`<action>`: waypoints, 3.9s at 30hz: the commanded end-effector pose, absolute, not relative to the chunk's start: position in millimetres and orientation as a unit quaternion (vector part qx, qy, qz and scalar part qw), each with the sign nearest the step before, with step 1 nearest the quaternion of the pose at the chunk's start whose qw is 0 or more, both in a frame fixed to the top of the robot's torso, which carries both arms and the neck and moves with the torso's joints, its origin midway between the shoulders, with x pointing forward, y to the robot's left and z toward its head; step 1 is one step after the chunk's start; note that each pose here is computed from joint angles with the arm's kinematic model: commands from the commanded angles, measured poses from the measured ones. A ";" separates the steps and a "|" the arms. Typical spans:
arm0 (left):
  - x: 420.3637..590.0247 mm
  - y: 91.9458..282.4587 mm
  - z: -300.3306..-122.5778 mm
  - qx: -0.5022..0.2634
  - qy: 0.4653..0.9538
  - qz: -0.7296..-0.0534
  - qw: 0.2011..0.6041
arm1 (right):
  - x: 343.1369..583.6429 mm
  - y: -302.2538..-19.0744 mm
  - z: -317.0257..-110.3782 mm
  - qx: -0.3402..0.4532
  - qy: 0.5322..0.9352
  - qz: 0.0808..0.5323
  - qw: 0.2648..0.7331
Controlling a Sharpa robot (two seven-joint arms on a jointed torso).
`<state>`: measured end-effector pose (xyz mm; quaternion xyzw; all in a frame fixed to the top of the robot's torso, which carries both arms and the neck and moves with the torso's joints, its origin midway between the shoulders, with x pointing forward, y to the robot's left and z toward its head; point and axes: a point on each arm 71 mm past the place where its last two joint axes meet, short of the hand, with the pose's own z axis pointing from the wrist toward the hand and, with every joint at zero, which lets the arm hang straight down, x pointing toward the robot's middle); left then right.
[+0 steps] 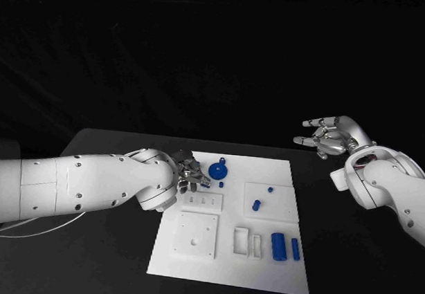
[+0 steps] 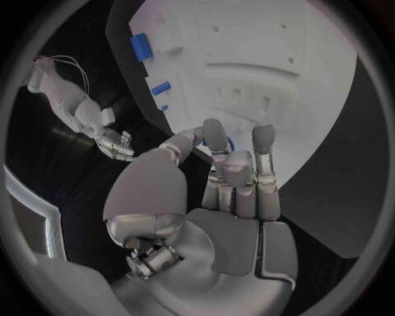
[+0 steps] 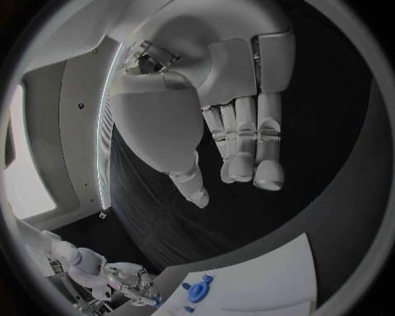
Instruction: Assemble the parts on the task board
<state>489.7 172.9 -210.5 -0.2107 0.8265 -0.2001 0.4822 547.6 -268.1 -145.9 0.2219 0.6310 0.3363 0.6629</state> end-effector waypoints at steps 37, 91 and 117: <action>479.1 169.3 -242.4 -0.180 0.853 -0.166 0.461 | 551.4 -261.2 -147.0 0.234 0.633 0.348 0.651; 484.7 166.5 -247.5 -0.155 0.873 -0.150 0.437 | 553.2 -263.4 -150.1 0.237 0.639 0.344 0.646; 485.1 164.2 -247.9 -0.142 0.882 -0.149 0.423 | 554.2 -263.5 -151.9 0.237 0.643 0.342 0.643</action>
